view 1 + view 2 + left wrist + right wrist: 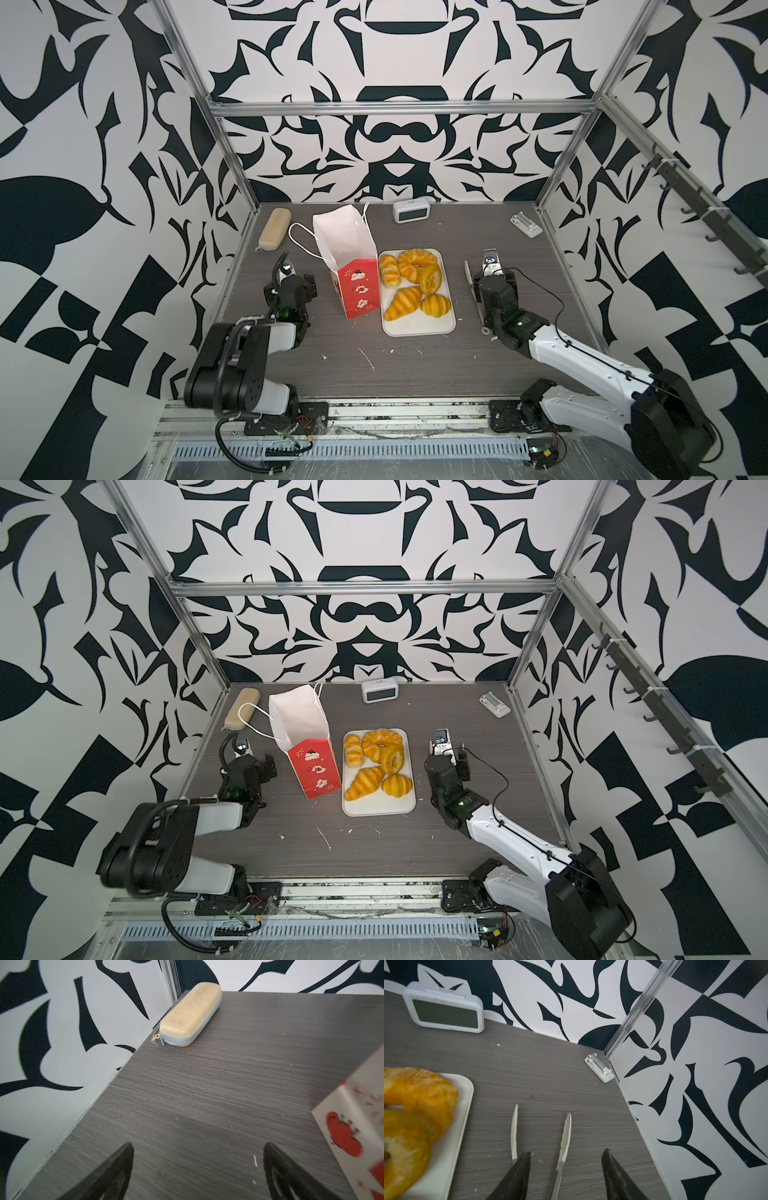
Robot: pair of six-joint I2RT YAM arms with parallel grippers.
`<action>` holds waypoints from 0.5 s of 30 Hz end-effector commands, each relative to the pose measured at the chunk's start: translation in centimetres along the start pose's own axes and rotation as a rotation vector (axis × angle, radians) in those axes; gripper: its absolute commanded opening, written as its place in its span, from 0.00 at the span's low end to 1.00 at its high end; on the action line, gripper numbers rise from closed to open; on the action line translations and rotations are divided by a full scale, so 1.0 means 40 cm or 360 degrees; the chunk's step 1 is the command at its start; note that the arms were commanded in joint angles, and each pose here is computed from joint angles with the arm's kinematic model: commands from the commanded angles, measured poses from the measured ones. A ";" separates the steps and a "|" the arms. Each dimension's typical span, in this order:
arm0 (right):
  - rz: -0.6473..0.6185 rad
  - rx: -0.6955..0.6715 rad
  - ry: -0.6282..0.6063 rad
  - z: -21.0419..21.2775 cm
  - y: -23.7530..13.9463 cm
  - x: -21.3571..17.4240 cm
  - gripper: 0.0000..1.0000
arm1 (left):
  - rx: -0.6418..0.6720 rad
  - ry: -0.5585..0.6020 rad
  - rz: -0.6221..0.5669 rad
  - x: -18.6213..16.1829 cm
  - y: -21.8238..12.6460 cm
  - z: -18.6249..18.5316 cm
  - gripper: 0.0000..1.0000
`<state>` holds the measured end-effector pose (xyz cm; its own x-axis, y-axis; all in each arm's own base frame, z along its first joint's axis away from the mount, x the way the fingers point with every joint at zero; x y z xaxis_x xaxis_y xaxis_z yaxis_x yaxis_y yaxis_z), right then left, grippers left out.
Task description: Take the fake bread out of the paper bag
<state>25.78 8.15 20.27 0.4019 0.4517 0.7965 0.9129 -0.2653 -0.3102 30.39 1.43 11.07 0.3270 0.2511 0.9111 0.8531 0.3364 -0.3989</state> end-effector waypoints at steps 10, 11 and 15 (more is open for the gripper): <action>-0.0115 -0.0189 0.0102 -0.009 0.128 -0.094 0.57 | -0.0178 -0.0230 -0.0122 0.039 0.032 0.033 0.99; -0.0112 -0.0200 0.0098 -0.002 0.142 -0.102 0.57 | -0.0180 -0.0233 -0.0127 0.038 0.032 0.034 0.99; -0.0049 -0.0223 0.0016 0.030 0.190 -0.131 0.59 | -0.0180 -0.0236 -0.0127 0.037 0.031 0.034 0.99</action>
<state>29.07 4.38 10.83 0.4991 0.4705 0.7277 0.8593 -0.3767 -0.3459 31.45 3.57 11.67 0.2287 0.3484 0.9090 0.9041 0.2702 -0.3310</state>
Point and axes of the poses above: each gripper's point midway between its finger pads, its own y axis out along the fingers, its own z axis along the line the jaws close on, x = y × z, the point moved 8 cm from there along -y, back along the fingers, and after that the axes turned 13 degrees about -y, right-handed, at the moved point
